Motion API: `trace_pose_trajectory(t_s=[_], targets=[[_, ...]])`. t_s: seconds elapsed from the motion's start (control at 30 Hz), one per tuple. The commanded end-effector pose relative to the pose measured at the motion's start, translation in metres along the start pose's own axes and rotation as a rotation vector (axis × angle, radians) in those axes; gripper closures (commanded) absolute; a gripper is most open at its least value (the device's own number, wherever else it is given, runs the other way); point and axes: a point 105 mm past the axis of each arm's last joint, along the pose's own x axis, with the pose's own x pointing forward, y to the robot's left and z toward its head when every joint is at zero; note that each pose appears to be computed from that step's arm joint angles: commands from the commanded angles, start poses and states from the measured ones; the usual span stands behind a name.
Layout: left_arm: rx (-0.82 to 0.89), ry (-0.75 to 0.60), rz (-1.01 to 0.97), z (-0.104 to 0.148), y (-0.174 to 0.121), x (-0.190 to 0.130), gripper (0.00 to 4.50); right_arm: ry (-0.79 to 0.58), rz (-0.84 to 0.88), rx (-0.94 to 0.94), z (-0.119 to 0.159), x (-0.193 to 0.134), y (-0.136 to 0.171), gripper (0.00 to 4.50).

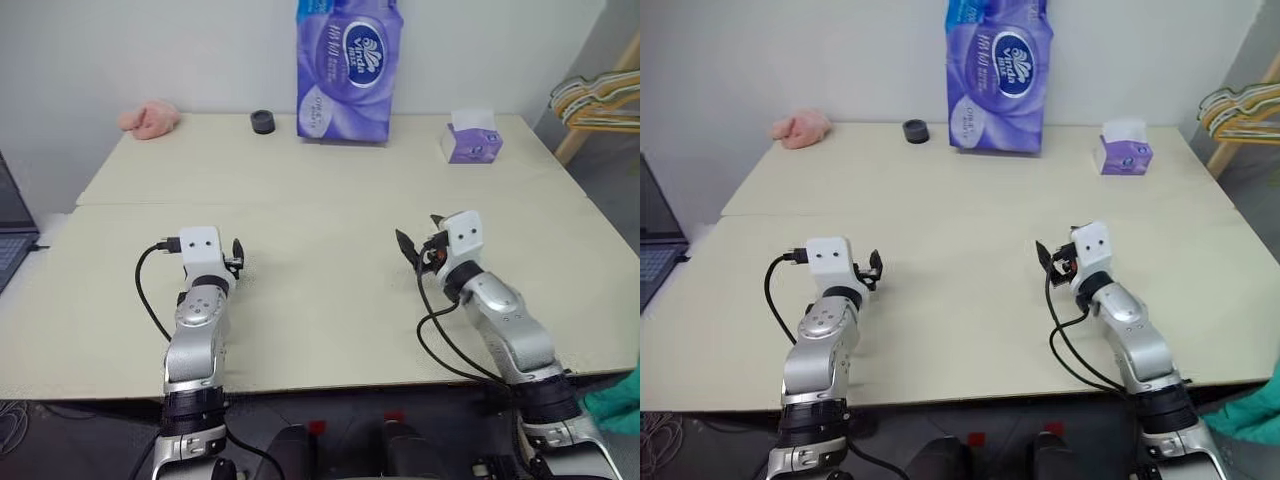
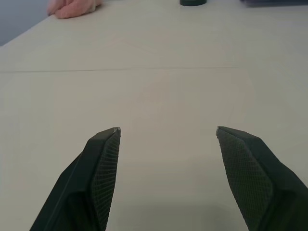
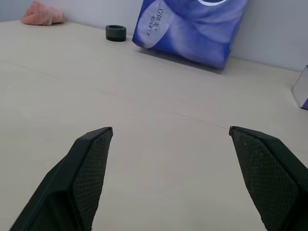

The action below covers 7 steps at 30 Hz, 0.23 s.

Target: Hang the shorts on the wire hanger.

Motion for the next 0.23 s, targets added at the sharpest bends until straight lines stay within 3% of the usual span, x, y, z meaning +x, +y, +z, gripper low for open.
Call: trace_pose_trajectory(t_s=[0.03, 0.23], targets=[[-0.004, -0.087, -0.069, 0.021, -0.014, -0.002, 1.13, -0.077, -0.009, -0.04, 0.017, 0.003, -0.005, 0.37], [0.027, -0.089, -0.157, 0.021, -0.027, -0.001, 1.13, -0.082, 0.001, -0.045, 0.016, 0.004, -0.004, 0.37]])
